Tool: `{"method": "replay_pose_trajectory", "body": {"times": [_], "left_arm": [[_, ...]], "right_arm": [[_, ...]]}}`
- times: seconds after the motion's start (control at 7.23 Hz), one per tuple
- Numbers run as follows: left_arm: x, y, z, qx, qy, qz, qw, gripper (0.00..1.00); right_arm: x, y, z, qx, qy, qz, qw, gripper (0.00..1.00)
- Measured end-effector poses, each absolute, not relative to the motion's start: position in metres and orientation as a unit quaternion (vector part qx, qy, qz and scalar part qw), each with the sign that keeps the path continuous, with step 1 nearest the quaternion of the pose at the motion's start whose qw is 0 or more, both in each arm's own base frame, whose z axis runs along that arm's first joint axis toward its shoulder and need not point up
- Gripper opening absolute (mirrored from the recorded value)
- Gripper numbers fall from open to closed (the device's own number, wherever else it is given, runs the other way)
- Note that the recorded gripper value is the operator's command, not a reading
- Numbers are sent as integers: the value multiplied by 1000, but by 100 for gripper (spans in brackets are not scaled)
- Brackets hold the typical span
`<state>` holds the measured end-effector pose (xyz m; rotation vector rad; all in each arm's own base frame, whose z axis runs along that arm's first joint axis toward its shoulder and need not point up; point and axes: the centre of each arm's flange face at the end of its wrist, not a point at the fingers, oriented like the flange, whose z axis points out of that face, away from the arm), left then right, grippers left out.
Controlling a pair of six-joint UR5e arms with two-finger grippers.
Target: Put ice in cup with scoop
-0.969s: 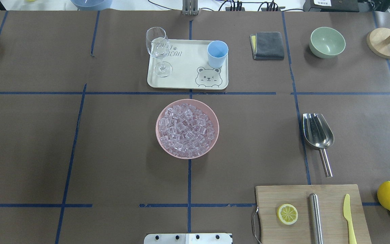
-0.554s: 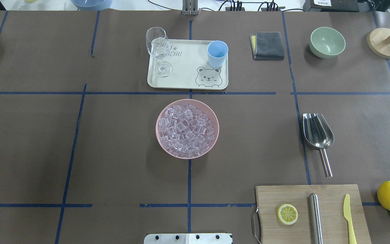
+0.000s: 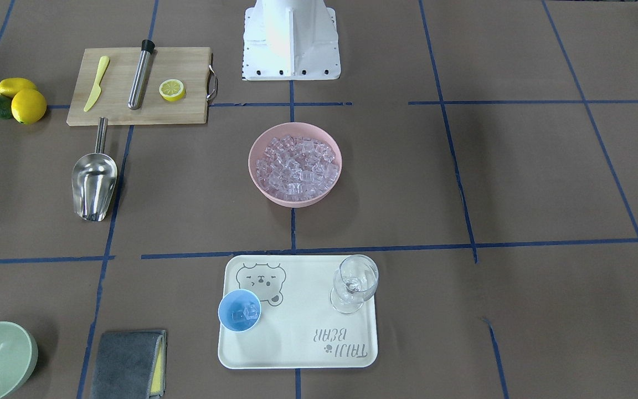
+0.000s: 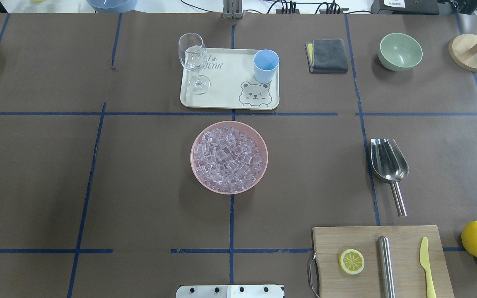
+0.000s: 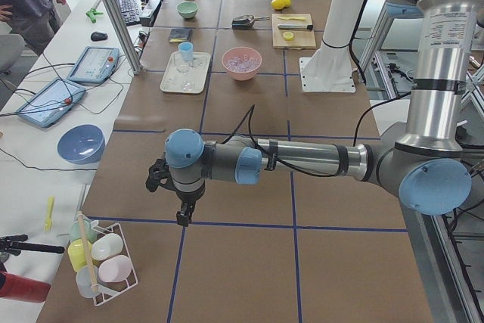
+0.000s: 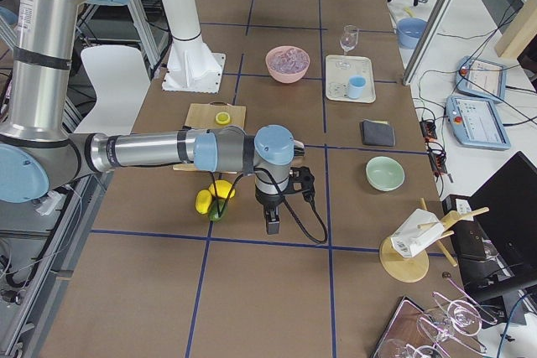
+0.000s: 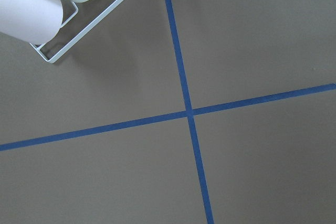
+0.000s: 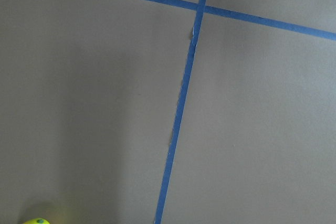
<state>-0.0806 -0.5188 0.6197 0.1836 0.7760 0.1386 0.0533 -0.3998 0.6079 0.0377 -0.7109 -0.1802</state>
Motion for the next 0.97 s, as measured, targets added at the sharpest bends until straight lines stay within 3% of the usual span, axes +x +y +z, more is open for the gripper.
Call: {"method": "replay_pose_trajectory", "body": {"times": [0.97], "left_arm": [[-81, -518, 616, 93, 377, 69, 919, 100]], "right_arm": [[54, -398, 615, 6, -348, -71, 935, 100]]}}
